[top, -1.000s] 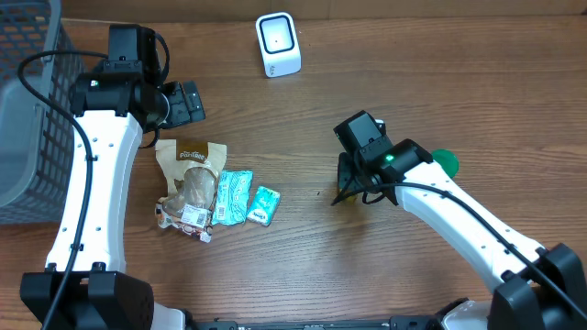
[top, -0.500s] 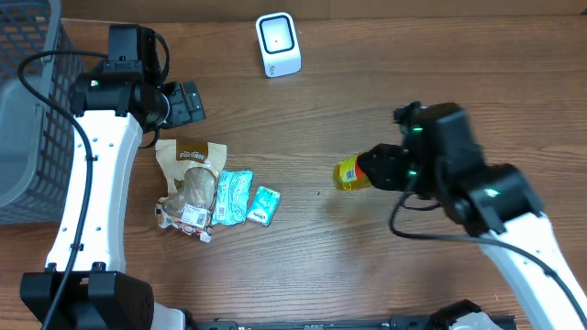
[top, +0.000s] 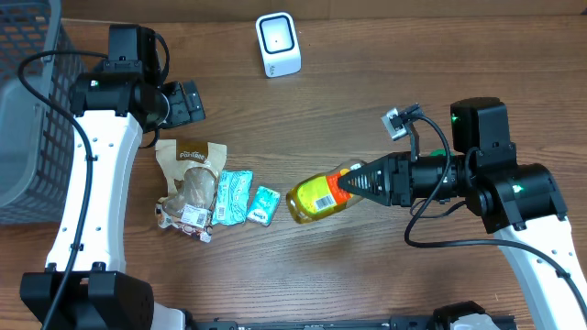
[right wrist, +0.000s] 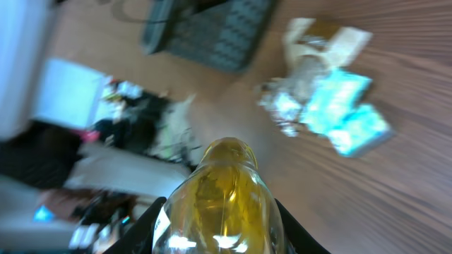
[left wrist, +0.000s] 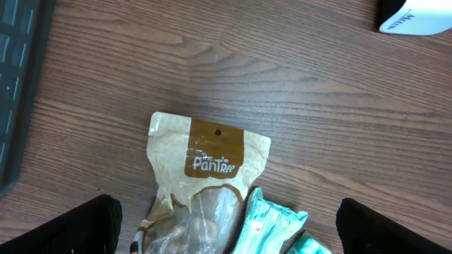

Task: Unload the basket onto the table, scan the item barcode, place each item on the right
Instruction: 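Lift the yellow bottle and tilt it sideways, right gripper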

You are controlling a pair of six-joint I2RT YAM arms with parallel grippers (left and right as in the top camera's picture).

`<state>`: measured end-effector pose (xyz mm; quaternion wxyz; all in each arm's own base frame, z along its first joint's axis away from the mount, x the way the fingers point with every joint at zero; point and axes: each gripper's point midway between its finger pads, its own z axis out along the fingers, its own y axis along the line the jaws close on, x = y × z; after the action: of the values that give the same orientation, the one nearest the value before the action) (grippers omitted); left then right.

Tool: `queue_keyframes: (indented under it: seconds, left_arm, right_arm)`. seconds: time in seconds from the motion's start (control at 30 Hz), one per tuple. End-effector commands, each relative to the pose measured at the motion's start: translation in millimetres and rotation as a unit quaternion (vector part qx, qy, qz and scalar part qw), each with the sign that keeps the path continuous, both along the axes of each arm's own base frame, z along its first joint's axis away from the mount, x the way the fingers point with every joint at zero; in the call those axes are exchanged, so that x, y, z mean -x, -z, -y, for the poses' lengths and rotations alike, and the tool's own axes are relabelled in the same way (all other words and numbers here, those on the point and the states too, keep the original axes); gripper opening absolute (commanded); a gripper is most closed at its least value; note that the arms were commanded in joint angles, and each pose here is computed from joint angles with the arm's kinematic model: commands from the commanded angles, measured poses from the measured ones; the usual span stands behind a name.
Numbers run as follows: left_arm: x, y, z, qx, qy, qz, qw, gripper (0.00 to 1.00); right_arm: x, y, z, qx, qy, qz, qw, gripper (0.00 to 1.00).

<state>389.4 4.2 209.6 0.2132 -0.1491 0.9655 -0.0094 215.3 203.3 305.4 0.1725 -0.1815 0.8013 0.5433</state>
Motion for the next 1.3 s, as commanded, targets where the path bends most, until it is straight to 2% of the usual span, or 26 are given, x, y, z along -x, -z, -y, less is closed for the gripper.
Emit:
queue_keyframes:
  seconds: [0.0, 0.7, 1.27]
  left_arm:
    - [-2.4, -7.1, -2.4, -0.007, 0.004, 0.011, 1.000, 1.00]
    - [-2.4, -7.1, -2.4, -0.007, 0.004, 0.011, 1.000, 1.00]
    - [-2.3, -7.1, -2.4, -0.007, 0.004, 0.011, 1.000, 1.00]
  right_arm:
    - [17.2, -31.5, -6.9, -0.068, -0.059, 0.024, 0.996, 0.24]
    - [18.5, -30.3, -6.5, -0.067, -0.058, 0.016, 0.996, 0.24]
    - [26.1, -28.3, -5.8, -0.070, -0.059, -0.021, 0.996, 0.23]
